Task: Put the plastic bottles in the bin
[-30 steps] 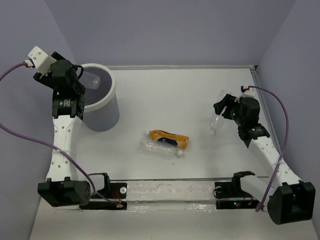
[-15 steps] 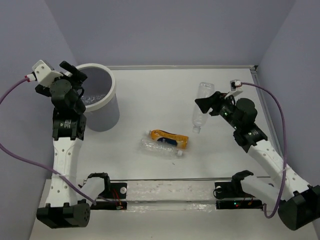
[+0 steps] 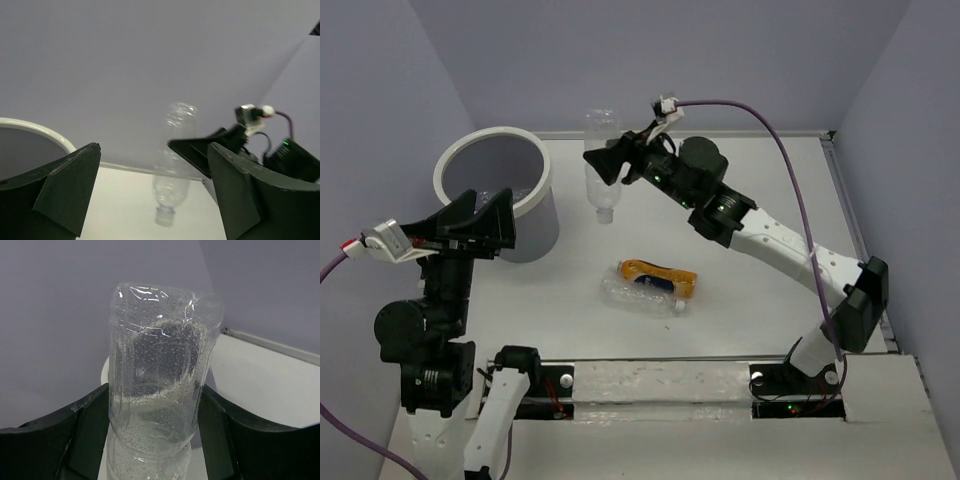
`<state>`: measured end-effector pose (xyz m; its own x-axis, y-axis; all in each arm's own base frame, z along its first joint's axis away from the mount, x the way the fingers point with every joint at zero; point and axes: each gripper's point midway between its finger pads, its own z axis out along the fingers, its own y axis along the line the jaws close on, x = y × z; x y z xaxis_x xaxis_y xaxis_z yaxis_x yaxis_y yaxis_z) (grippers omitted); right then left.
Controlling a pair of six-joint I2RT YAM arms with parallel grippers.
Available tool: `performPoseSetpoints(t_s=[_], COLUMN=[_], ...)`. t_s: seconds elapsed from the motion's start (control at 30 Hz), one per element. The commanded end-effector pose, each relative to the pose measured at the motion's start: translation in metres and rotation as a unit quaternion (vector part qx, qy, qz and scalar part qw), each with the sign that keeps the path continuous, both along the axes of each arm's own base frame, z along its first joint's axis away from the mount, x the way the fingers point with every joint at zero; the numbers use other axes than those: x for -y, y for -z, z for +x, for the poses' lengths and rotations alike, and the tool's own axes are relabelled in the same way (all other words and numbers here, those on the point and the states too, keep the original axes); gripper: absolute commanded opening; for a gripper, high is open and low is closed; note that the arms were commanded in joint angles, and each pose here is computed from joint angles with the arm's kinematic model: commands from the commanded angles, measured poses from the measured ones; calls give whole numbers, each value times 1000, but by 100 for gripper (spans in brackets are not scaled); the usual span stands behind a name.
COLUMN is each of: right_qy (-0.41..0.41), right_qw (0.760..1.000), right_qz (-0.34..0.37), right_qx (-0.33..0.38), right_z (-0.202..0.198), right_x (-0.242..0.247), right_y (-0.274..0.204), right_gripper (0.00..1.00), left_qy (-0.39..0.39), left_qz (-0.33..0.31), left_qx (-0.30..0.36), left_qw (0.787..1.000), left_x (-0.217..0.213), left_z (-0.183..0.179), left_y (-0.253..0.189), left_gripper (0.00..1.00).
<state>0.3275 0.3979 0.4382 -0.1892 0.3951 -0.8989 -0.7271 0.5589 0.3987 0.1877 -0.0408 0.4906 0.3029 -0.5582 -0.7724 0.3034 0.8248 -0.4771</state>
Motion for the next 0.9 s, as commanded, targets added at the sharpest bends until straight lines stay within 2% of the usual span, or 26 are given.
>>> performPoseSetpoints(t_s=[0.0, 0.03, 0.07, 0.1, 0.13, 0.17, 0.2, 0.23, 0.27, 0.3, 0.4, 0.5, 0.57, 0.6, 0.63, 0.73, 0.87], right_qy=[-2, -9, -14, -8, -2, 6, 16, 17, 20, 21, 28, 32, 21, 13, 8, 0, -14], right_qw=[996, 992, 993, 992, 990, 984, 986, 985, 978, 980, 973, 972, 972, 971, 969, 967, 967], right_qz=[54, 79, 59, 60, 65, 91, 73, 79, 114, 103, 133, 136, 126, 115, 109, 85, 79], right_qx=[73, 98, 99, 111, 127, 156, 151, 154, 175, 166, 184, 189, 195, 210, 221, 239, 241], right_z=[14, 9, 18, 21, 23, 20, 40, 45, 41, 58, 63, 73, 70, 61, 54, 49, 35], right_x=[-39, -44, -72, -81, -90, -89, -111, -118, -113, -134, -147, -160, -171, -179, -183, -184, -171], right_y=[-57, -90, -70, -73, -79, -110, -83, -82, -112, -81, -77, -48, -36, -33, -35, -38, -61], right_gripper=[42, 42, 42, 42, 42, 42, 42, 41, 41, 40, 36, 36, 42, 49, 65, 88, 92], left_qy=[106, 135, 146, 160, 179, 180, 179, 174, 177, 179, 187, 177, 166, 167, 164, 166, 179], left_qz=[23, 32, 37, 42, 49, 51, 50, 46, 46, 45, 48, 46, 46, 47, 48, 47, 40], left_qx=[62, 69, 80, 86, 89, 92, 88, 85, 82, 73, 66, 61, 57, 56, 56, 54, 42], left_qw=[992, 988, 985, 982, 979, 978, 979, 980, 980, 980, 979, 981, 983, 983, 984, 983, 982], left_x=[33, 42, 45, 49, 54, 54, 54, 52, 53, 54, 57, 53, 50, 50, 49, 50, 56], left_z=[-52, -60, -66, -72, -76, -78, -76, -74, -73, -69, -66, -63, -60, -60, -60, -59, -53], left_y=[-20, -21, -22, -22, -20, -18, -11, -7, -4, 4, 14, 16, 18, 19, 19, 20, 24], left_gripper=[98, 98, 98, 98, 97, 97, 97, 97, 97, 97, 97, 97, 96, 97, 96, 96, 96])
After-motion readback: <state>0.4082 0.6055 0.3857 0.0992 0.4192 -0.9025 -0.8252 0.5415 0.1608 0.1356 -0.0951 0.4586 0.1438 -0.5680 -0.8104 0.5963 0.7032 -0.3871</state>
